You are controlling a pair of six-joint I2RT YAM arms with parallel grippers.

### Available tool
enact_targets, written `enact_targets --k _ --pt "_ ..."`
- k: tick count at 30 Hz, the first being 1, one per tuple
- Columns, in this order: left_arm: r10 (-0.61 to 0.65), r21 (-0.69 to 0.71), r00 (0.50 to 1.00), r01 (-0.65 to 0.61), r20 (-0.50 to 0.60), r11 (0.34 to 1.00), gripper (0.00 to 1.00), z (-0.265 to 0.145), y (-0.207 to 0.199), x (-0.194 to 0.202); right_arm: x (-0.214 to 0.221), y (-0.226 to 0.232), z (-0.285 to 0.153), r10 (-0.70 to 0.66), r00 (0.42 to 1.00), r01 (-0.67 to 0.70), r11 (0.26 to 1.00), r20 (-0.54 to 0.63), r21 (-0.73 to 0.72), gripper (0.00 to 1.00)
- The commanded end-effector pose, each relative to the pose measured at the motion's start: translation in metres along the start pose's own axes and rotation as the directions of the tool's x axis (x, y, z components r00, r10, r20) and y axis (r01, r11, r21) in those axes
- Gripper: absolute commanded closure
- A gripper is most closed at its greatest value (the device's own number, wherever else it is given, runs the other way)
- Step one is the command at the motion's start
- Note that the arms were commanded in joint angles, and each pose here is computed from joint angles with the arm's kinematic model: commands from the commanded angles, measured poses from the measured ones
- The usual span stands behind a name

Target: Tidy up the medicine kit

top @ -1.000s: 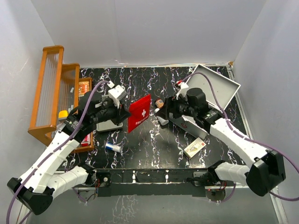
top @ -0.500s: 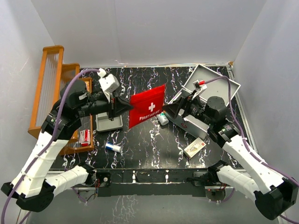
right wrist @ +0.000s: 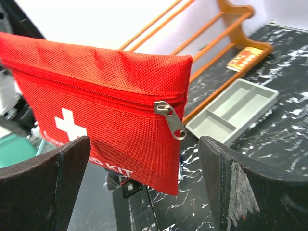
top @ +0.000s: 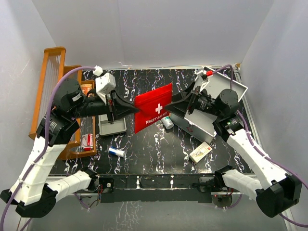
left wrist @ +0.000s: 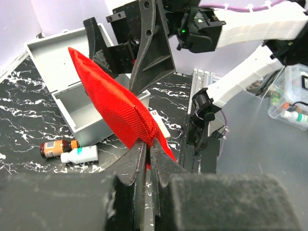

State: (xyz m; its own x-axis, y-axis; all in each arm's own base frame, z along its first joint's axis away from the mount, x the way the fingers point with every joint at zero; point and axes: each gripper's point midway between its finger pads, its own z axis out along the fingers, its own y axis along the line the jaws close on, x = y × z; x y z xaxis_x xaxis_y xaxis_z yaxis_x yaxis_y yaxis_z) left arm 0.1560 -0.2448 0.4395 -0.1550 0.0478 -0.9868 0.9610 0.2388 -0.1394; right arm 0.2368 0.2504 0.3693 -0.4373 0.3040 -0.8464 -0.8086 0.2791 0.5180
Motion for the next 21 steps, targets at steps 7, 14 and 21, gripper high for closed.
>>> enact_targets --k 7,14,21 --pt "0.186 0.092 0.977 -0.195 0.101 0.976 1.0 -0.015 -0.029 -0.019 -0.013 0.074 -0.017 -0.141 0.99 0.135 0.94 0.003 -0.313 0.04" --pt "0.174 0.017 0.975 -0.178 0.136 0.984 1.0 -0.01 -0.013 -0.022 -0.022 0.106 -0.033 -0.161 0.986 0.166 0.91 0.043 -0.381 0.23" --pt "0.155 -0.088 0.977 -0.143 0.144 0.986 1.0 -0.008 0.008 -0.01 -0.021 0.084 -0.025 -0.101 0.995 0.105 0.955 0.029 -0.279 0.71"
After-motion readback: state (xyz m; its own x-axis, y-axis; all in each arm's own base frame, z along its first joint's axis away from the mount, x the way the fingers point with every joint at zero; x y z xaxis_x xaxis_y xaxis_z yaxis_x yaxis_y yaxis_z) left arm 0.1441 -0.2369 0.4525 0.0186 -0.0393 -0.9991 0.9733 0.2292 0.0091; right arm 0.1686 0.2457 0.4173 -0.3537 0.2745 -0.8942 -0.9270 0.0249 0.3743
